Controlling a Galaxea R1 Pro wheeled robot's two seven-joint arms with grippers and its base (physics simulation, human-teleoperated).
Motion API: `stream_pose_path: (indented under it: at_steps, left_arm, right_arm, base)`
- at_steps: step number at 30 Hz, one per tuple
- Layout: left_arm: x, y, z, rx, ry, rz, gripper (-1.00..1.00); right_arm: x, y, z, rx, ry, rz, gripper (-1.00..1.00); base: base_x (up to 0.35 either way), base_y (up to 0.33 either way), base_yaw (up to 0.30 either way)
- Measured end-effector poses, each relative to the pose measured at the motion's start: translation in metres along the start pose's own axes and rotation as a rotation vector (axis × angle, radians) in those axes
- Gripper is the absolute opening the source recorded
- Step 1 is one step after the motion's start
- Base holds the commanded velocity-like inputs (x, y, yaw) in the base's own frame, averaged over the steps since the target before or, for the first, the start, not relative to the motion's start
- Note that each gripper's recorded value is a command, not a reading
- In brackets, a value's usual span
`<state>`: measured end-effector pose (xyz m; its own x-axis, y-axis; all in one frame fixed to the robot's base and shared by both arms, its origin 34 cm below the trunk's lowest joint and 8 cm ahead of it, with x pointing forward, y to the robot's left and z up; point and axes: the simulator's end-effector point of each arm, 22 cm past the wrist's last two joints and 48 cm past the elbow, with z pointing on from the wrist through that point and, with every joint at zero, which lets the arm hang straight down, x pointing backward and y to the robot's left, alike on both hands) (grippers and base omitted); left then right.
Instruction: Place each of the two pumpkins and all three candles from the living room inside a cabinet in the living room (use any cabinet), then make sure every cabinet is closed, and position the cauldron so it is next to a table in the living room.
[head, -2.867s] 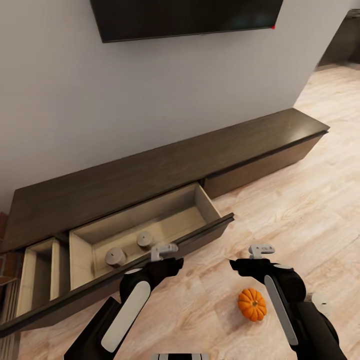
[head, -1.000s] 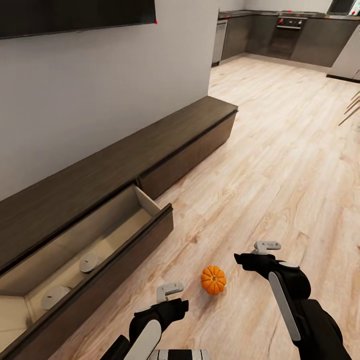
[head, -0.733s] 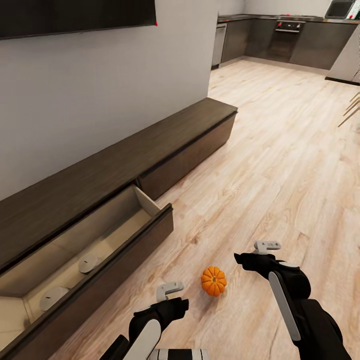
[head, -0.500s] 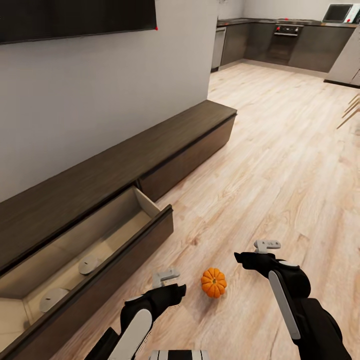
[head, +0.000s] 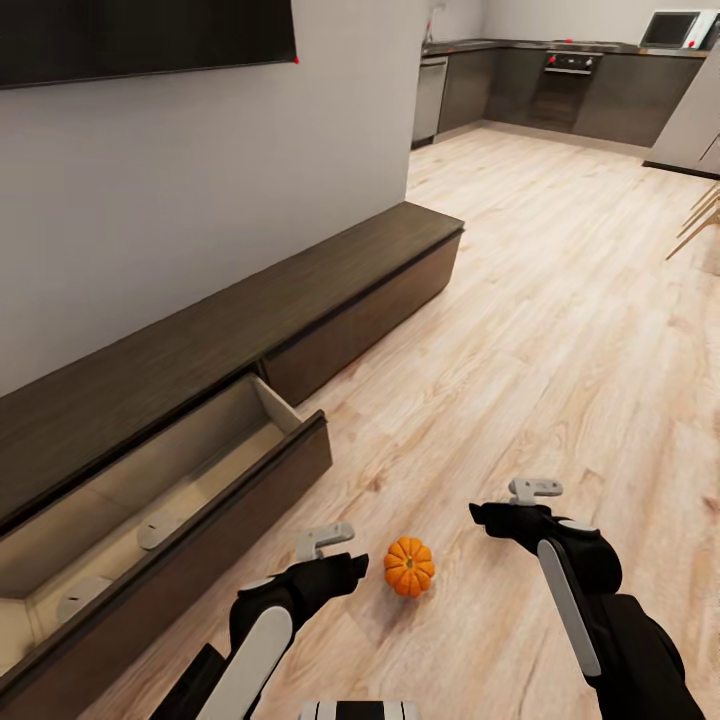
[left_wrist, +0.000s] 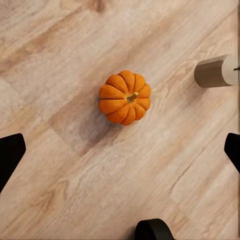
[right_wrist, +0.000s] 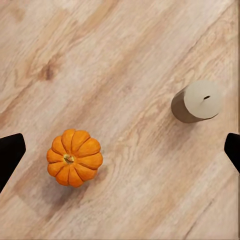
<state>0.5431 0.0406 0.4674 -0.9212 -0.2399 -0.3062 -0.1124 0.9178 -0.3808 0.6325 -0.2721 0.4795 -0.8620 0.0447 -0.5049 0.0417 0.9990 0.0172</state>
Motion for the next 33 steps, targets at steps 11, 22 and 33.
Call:
stream_pose_path:
  at_steps: [11,22,33]
  left_arm:
    - [-0.069,-0.014,-0.005,0.030,-0.088,0.021,1.00]
    - [-0.175,-0.106,-0.036,0.175,-0.235,0.087,1.00]
    - [-0.197,-0.197,-0.075,0.363,-0.184,0.135,1.00]
  right_arm:
    - [-0.021,-0.078,0.042,0.128,0.026,0.019,1.00]
    - [-0.036,-0.168,0.095,0.279,0.073,0.106,1.00]
    - [-0.028,-0.100,0.131,0.187,0.194,0.153,1.00]
  base:
    - [0.000,-0.011,0.000]
    - [0.000,0.000,0.000]
    - [0.000,0.000,0.000]
